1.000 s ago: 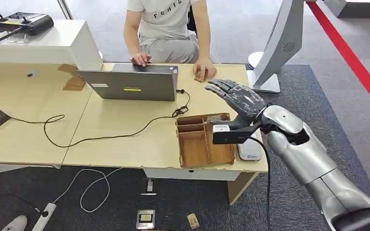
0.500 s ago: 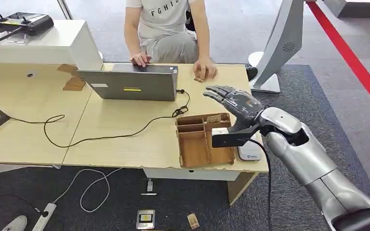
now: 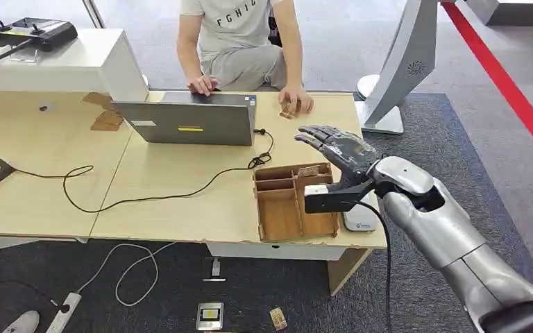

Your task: Pass the card to the sensor for recognition and then transmit it.

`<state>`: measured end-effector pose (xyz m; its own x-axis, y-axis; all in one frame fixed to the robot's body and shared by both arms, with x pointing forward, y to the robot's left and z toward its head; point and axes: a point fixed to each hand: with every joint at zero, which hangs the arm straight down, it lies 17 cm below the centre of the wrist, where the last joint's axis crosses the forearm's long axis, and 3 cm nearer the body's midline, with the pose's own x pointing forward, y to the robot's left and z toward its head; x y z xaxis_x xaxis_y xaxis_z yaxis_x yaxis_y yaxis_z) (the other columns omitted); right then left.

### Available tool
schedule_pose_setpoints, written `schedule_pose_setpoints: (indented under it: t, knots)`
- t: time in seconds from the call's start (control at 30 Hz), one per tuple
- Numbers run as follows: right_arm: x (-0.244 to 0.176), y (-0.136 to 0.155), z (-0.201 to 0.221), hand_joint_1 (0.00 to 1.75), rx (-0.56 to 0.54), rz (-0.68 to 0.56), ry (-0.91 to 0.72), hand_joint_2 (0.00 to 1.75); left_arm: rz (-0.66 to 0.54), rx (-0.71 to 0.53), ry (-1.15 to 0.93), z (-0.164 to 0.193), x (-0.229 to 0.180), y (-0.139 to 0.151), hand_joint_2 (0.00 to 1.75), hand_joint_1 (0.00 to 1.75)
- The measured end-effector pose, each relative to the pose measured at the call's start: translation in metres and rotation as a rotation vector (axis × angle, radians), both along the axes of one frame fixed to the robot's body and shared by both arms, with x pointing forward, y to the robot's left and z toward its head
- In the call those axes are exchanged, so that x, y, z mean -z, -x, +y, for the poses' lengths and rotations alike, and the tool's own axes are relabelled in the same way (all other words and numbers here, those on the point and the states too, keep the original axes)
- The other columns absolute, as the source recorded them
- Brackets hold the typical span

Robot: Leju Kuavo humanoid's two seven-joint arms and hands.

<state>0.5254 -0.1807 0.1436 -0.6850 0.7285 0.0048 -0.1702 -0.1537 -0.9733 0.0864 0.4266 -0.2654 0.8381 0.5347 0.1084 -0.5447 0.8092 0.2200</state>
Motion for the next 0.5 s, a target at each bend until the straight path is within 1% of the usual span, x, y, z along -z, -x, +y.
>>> schedule_pose_setpoints:
  t: [0.5]
  knots:
    - [0.0013, 0.0007, -0.0059, 0.0, 0.008, 0.0, 0.012, 1.75, -0.003, 0.001, 0.001, 0.0002, -0.0001, -0.0006, 1.75, 0.0]
